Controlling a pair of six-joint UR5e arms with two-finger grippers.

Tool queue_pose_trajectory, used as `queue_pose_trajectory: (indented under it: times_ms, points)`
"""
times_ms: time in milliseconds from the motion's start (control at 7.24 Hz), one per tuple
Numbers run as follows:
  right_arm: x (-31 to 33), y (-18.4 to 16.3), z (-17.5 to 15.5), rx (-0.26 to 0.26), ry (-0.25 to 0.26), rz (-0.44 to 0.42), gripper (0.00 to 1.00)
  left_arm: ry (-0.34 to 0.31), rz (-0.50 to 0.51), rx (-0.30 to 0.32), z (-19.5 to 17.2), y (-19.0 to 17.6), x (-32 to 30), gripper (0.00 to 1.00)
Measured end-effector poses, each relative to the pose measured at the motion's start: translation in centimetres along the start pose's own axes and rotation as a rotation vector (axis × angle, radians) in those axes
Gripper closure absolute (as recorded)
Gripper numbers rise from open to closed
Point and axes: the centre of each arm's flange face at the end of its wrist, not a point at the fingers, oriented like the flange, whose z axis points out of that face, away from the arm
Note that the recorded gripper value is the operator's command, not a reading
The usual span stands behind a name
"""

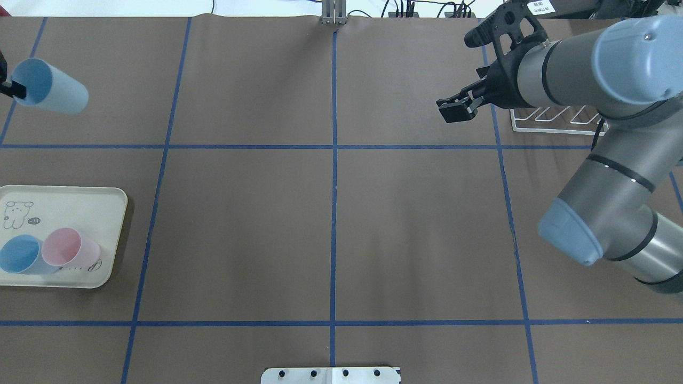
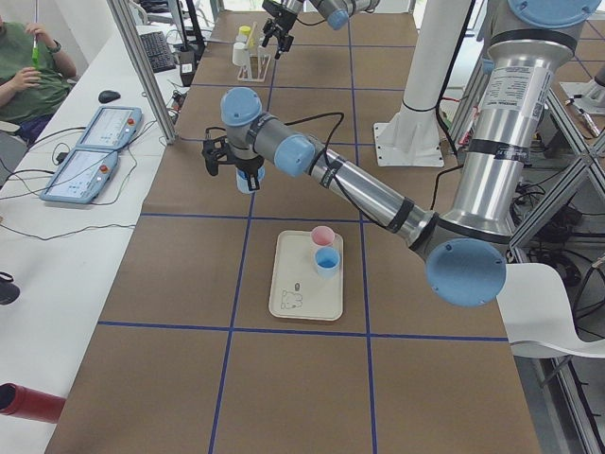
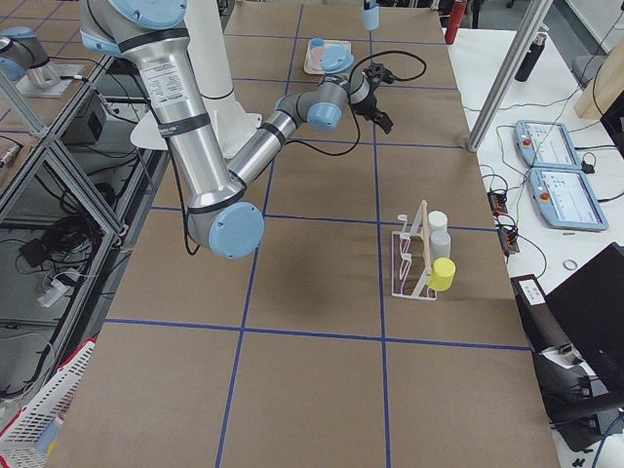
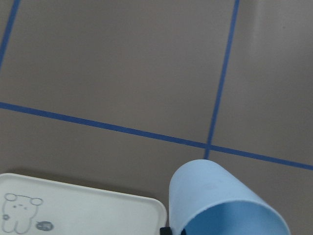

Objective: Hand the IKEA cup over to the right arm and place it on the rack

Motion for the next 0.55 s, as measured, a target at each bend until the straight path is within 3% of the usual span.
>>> queue_pose_trajectory:
  times_ms: [276,552]
  points:
    - [-6.5,-3.2,1.0,0.118,0.012,-0.034,0.00,0.088,-0.074,-0.058,-1.4,0.9,5.9,1.00]
    - [-12.0,-7.2,2.2,0.163,-0.040,-0.062,0.00,0.130,-0.116,-0.119,-1.5,2.3,10.9,1.00]
